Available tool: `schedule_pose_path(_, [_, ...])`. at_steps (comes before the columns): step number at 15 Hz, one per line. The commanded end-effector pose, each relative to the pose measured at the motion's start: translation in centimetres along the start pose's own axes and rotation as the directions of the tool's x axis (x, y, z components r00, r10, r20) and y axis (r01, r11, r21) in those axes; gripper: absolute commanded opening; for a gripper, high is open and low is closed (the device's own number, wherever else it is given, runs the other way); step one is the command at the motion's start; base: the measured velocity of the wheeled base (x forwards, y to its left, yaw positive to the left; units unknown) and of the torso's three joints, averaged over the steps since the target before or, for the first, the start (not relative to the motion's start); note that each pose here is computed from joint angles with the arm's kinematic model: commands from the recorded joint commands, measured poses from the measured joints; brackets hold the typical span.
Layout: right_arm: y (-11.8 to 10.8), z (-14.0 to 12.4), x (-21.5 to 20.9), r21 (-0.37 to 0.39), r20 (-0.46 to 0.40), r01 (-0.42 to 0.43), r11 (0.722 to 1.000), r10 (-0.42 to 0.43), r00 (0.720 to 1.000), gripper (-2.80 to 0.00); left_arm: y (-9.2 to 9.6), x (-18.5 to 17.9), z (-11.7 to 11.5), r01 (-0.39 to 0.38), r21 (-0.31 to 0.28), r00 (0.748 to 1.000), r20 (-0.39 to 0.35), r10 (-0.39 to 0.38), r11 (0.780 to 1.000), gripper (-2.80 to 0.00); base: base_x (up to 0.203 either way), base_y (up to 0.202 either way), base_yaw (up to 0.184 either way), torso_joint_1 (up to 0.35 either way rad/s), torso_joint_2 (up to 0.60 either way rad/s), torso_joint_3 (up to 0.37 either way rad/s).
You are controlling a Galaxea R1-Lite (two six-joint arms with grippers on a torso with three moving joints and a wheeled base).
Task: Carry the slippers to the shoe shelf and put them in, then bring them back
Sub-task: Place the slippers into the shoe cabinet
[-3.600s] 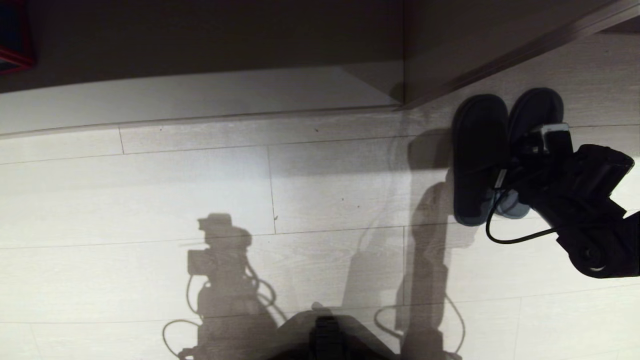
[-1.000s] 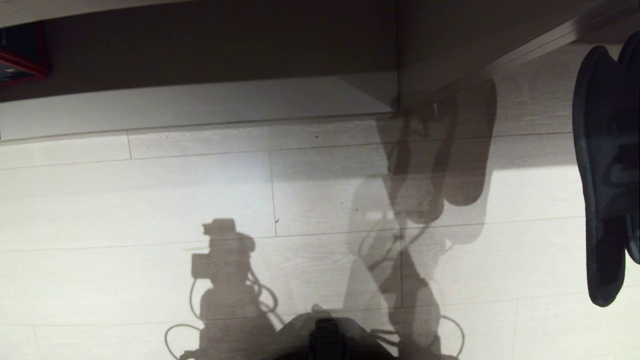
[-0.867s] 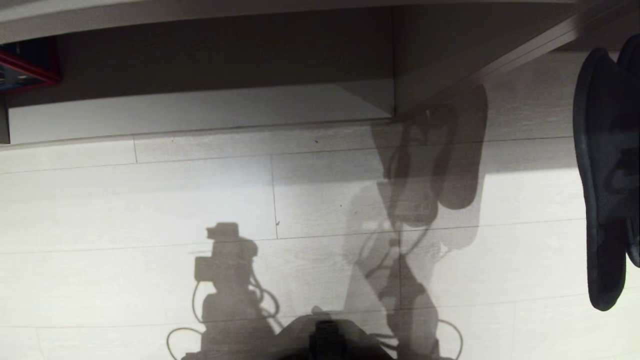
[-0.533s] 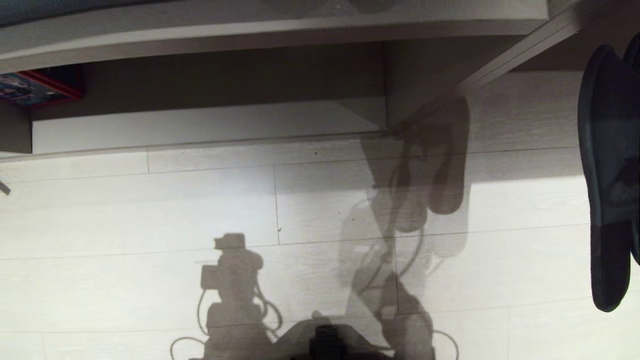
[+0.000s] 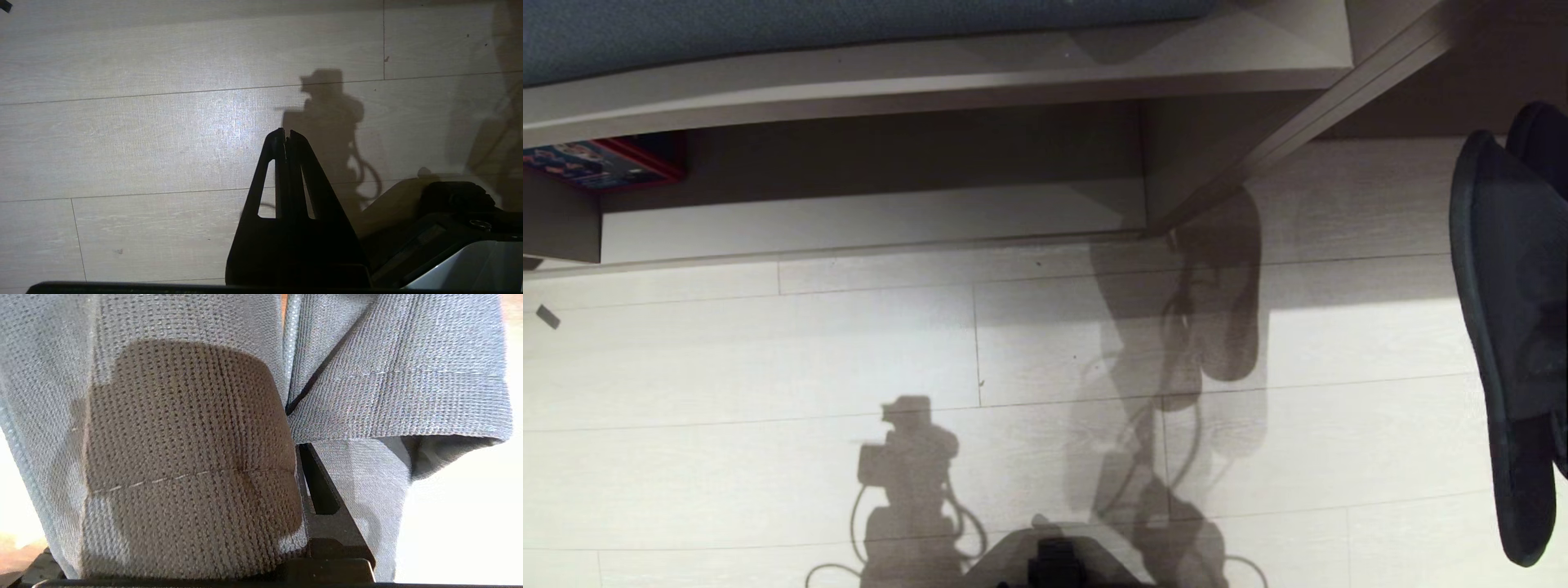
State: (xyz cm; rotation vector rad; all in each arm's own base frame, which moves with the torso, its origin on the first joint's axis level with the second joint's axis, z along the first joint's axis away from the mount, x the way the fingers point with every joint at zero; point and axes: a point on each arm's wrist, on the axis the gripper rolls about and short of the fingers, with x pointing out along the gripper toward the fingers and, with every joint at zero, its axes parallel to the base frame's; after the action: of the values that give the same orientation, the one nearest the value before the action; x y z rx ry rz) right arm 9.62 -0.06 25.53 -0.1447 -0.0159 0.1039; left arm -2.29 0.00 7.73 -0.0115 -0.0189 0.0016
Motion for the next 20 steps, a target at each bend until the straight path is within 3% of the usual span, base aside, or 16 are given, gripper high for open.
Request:
schedule_pose_path(1, [0.0,0.1,-0.3,-0.003,0.011,0.0,1.0,0.0,1.0,-2.8,0.0,0.0,-0.2,0.001,-0.001,1.0,-0.007,-0.001,1.0,-2.8,0.0,0.0,0.0,0.0,0.0,0.0])
schedule_pose_path(11, [0.1,0.0,-0.3,-0.002,0.012,-0.014,1.0,0.014,1.0,-2.8,0.0,0.0,-0.2,-0.001,-0.001,1.0,-0.005,0.001,1.0,-2.8,0.001,0.005,-0.001,0.0,0.0,0.0])
schedule_pose_path(17, [0.2,-0.2,-0.2,-0.009,0.0,-0.062,0.998,0.062,0.998,-2.8,0.0,0.0,-0.2,0.0,-0.001,1.0,-0.006,0.0,1.0,-2.8,0.001,0.173,-0.004,0.004,0.0,0.002])
schedule_pose_path(20, [0.5,-1.2,-0.4,-0.033,-0.103,-0.142,0.989,0.138,0.985,-2.8,0.0,0.0,-0.2,0.0,-0.002,1.0,-0.007,0.0,1.0,-2.8,0.0,0.196,-0.001,0.002,0.0,0.004])
